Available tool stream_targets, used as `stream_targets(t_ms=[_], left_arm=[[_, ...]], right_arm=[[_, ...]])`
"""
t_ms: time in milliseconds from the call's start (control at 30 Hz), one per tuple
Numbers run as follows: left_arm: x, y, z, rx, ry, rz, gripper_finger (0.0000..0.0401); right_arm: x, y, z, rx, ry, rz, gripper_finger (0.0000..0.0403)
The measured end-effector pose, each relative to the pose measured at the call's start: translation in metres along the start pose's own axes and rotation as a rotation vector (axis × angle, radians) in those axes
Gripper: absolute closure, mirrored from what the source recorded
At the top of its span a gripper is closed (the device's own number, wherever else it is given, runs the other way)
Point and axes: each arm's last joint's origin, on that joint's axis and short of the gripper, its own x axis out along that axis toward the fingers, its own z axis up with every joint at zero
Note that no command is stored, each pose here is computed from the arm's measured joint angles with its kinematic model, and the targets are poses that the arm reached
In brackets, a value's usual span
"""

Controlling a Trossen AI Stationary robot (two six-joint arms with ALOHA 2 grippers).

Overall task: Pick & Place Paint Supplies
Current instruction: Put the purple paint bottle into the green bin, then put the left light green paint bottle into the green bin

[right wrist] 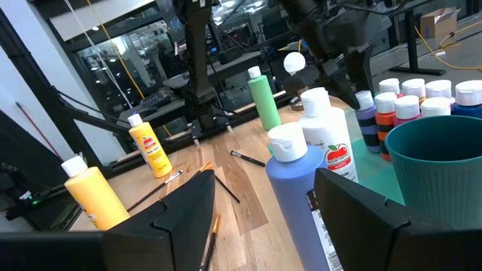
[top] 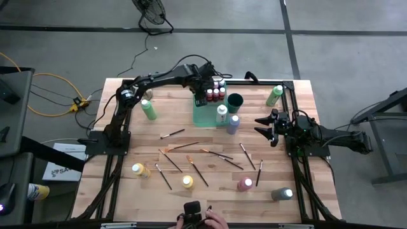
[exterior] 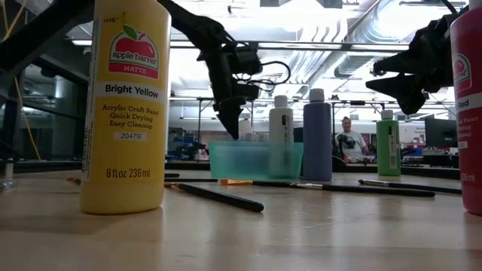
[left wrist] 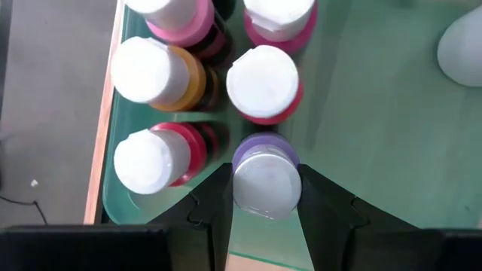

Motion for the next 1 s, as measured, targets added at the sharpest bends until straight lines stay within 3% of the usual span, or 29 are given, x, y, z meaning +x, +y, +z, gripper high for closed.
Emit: stream_targets(t_ms=[233, 500, 633, 1000], left_arm=[[0.000, 0.000, 0.000, -0.015, 0.002, -0.001, 0.0270], [0.004, -0.001, -0.002, -0.014, 0.017, -0.006, 0.0198], [0.003, -0.001, -0.002, -0.013, 0.016, -0.006, 0.0181], [-0.038, 0.002, -0.001, -0.017, -0.062, 0.024, 0.0178]], right_arm=[[0.000, 0.000, 0.000, 0.000, 0.000, 0.000, 0.0180], [0.000, 0.000, 0.000, 0.000, 0.000, 0.000, 0.0180], [0.000, 0.000, 0.000, 0.000, 0.000, 0.000, 0.0180], [0.000, 0.000, 0.000, 0.000, 0.000, 0.000, 0.0180]])
